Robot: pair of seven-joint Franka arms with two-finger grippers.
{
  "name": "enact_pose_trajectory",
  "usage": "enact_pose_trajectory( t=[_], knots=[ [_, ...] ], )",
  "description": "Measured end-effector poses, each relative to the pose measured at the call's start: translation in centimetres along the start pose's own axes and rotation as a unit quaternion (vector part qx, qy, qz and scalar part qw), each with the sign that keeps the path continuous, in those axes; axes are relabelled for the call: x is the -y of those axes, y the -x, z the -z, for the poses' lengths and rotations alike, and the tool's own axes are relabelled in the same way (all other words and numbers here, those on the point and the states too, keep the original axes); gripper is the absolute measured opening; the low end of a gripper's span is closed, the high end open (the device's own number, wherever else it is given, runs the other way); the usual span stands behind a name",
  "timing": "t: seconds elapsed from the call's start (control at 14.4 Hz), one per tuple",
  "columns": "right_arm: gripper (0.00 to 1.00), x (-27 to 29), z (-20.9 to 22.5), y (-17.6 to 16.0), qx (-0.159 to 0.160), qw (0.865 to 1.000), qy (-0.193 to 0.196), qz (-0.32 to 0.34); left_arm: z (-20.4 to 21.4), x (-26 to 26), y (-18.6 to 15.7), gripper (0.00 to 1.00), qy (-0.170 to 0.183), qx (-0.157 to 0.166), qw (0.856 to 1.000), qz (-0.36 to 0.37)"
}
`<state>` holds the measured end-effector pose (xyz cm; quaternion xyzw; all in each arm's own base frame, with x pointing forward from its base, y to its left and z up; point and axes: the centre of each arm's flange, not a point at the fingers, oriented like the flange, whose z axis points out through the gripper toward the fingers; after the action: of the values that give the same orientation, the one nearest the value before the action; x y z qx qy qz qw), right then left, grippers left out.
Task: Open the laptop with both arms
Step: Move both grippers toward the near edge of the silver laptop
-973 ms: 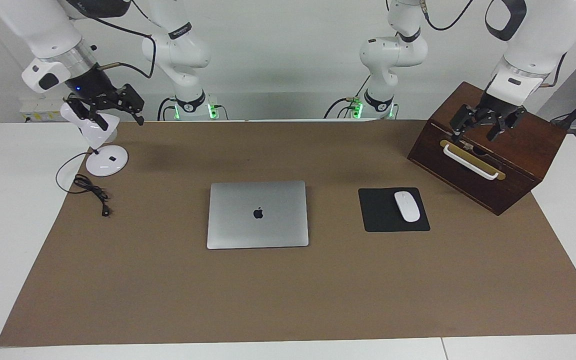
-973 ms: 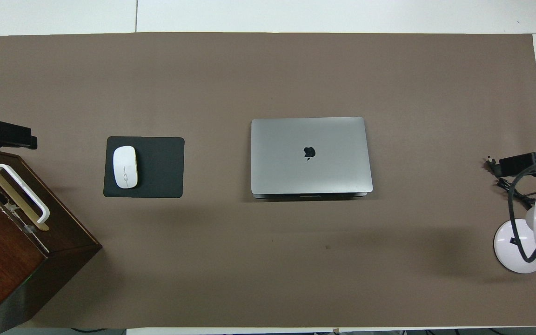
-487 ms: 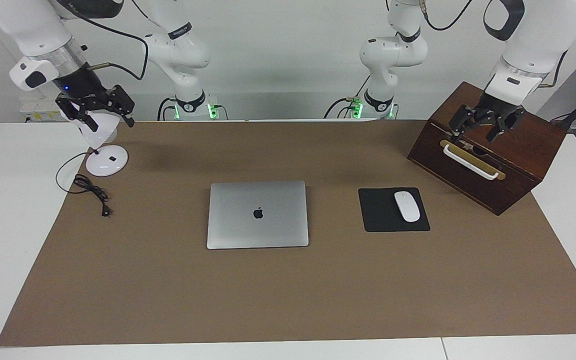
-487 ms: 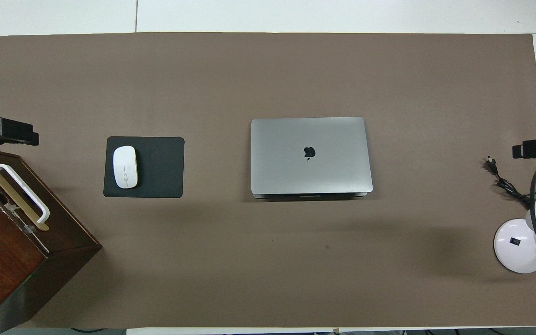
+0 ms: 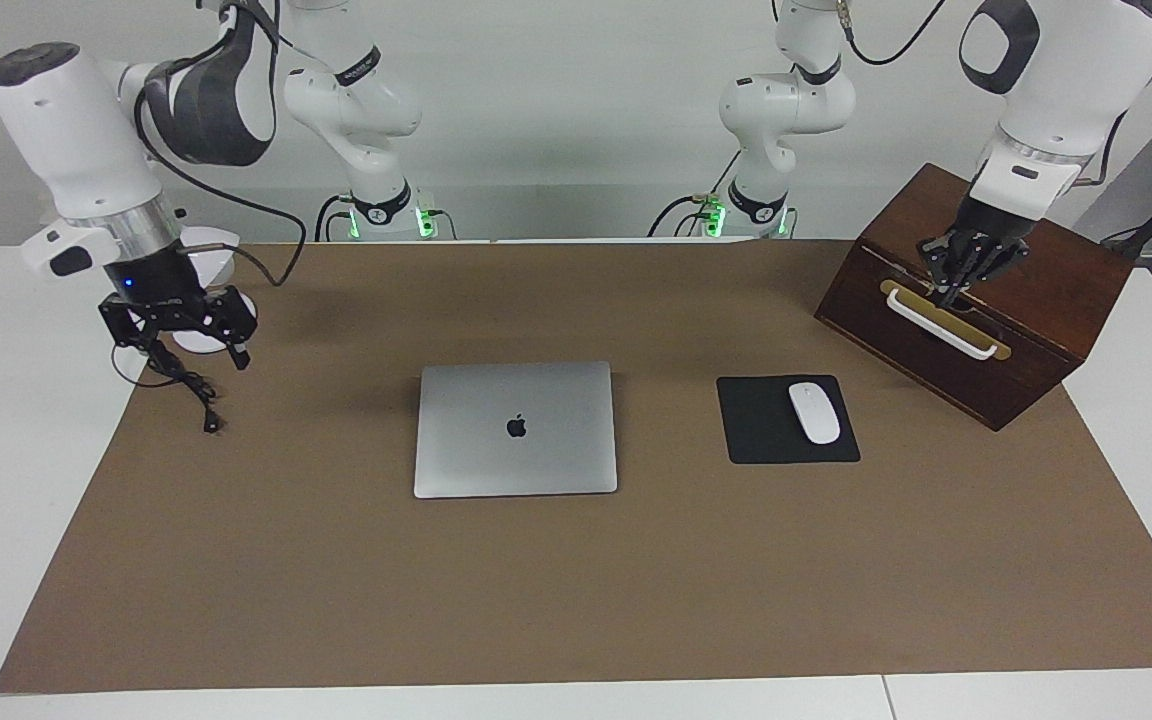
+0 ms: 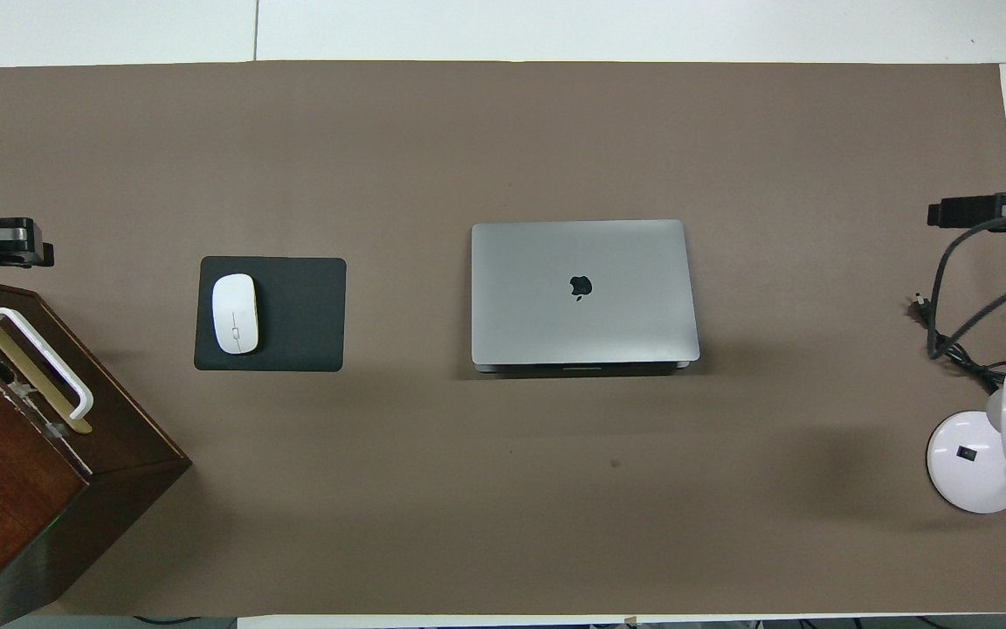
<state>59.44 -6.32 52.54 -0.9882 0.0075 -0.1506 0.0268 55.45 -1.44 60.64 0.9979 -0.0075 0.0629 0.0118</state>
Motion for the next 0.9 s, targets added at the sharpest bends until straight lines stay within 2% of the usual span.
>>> enact_pose_trajectory(
  t=[0.14,0.28,0.42,0.63,0.9],
  knots=[
    [1.00,0.8,-3.2,-0.7,-0.021,1.000,-0.018,-0.010,-0.8,-0.1,0.3,0.01,0.000,-0.005,0.999,-0.036],
    [1.00,2.3,-6.6,-0.7,-0.035,0.994,-0.081,-0.063,-2.5,-1.1,1.2,0.01,0.000,-0.017,0.996,-0.083],
    [1.00,4.8,-9.8,0.2,-0.044,0.985,-0.127,-0.111,-4.7,-3.3,2.8,0.01,0.002,-0.035,0.993,-0.114],
    [1.00,10.2,-13.2,3.0,-0.039,0.954,-0.183,-0.236,-7.6,-6.8,5.9,0.01,0.007,-0.064,0.987,-0.150],
    [1.00,18.2,-15.0,8.2,-0.036,0.909,-0.222,-0.350,-10.3,-10.2,9.2,0.01,0.019,-0.108,0.977,-0.183]
  ],
)
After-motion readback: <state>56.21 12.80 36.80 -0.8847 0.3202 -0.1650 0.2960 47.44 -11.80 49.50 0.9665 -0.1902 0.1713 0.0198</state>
